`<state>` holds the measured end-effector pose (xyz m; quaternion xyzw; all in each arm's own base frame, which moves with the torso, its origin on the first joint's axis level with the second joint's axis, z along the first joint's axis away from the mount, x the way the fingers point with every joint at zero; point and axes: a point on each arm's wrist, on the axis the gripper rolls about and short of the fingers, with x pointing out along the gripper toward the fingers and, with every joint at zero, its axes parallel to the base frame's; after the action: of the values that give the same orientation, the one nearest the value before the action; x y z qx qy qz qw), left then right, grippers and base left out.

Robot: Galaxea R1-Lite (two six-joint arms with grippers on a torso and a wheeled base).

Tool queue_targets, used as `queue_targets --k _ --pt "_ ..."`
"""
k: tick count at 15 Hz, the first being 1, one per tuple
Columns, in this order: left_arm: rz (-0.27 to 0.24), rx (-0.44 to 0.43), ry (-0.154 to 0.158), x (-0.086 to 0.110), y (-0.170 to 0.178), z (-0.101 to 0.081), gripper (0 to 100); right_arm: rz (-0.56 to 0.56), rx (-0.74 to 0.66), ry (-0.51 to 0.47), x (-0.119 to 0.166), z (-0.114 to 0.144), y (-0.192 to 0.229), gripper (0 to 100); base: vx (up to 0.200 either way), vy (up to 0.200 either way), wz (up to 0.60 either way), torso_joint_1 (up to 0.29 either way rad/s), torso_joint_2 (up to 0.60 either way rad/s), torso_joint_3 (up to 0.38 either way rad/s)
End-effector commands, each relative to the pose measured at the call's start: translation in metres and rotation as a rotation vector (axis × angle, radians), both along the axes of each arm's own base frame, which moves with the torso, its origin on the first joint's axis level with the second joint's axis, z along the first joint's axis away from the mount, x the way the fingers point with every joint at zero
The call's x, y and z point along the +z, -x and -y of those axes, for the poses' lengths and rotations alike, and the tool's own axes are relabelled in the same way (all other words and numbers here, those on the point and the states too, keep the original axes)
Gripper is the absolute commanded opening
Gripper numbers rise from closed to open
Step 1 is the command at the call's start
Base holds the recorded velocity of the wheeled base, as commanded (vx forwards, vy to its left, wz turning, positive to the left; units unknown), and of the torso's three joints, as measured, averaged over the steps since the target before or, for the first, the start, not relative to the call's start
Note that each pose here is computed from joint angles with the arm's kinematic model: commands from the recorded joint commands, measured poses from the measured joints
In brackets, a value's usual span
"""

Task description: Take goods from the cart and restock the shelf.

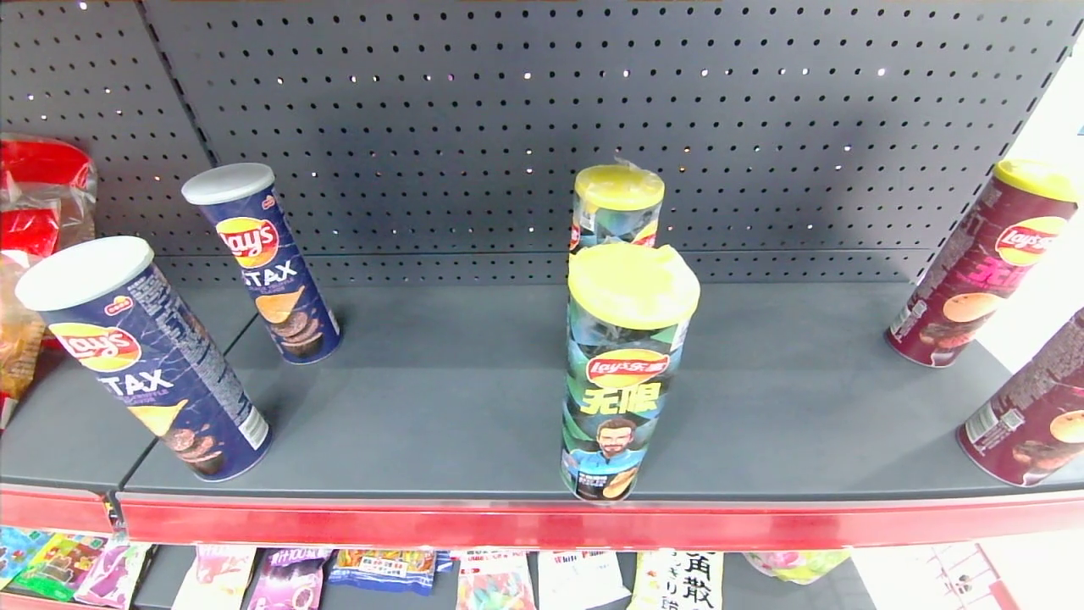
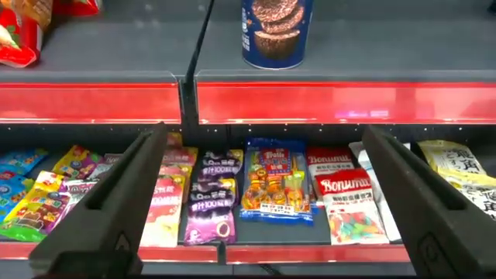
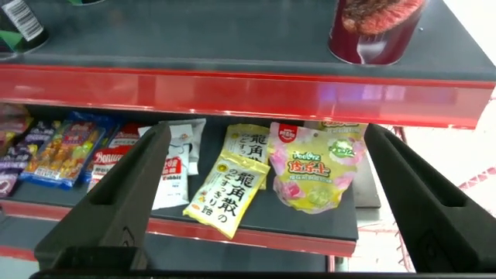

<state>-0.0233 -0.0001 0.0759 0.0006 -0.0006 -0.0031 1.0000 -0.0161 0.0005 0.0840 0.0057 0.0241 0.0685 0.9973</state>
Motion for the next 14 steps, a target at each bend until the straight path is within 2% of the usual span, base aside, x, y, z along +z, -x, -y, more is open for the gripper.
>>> queue_targets --k 1,14 --pt "-0.003 0.000 0.000 -0.0001 -0.0002 0.0000 100 0.002 0.033 0.033 0.0002 -0.0007 0.0003 100 0.000 0.000 0.00 0.000 0.00 0.000" --pt "-0.003 0.000 0.001 -0.0001 -0.0002 0.0000 100 -0.001 0.074 0.045 0.0004 -0.0008 0.0001 100 0.000 0.000 0.00 0.000 0.00 0.000"
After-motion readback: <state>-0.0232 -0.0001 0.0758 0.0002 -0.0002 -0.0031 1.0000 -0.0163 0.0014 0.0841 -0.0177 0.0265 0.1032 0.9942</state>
